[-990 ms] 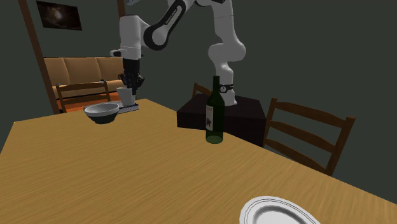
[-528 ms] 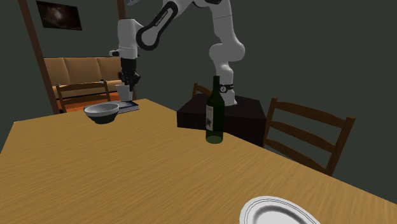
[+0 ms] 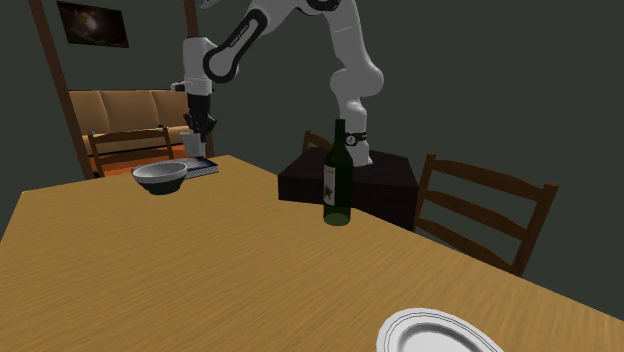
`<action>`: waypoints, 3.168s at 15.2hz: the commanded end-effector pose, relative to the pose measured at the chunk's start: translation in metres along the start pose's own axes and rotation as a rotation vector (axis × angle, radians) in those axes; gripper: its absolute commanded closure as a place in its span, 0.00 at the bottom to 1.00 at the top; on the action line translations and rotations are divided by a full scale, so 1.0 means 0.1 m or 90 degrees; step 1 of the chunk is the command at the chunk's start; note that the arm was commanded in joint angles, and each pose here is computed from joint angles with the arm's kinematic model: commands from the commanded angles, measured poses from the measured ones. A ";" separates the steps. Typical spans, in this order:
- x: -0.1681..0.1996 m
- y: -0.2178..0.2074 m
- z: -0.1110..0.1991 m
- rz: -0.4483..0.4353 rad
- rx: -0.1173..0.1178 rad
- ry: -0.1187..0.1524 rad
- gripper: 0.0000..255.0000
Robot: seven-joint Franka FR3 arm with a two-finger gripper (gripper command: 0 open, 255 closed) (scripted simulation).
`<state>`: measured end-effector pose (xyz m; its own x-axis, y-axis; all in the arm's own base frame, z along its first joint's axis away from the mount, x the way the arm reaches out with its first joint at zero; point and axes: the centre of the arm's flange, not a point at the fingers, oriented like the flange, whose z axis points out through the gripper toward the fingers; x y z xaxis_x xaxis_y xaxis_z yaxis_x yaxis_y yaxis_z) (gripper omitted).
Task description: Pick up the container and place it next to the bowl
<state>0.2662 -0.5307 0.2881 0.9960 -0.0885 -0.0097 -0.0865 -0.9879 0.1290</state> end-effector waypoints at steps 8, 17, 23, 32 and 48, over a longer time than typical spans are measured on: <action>0.00 -0.05 0.47 -0.001 0.000 0.000 1.00; 0.00 -0.11 0.94 -0.001 0.000 0.000 1.00; 0.00 -0.15 1.25 -0.001 0.000 0.000 1.00; 0.01 -0.18 1.43 -0.001 0.000 0.000 1.00; 0.01 -0.18 0.93 -0.001 0.000 0.000 0.00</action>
<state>0.2663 -0.5253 0.1932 0.9961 -0.0874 -0.0090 -0.0855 -0.9879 0.1298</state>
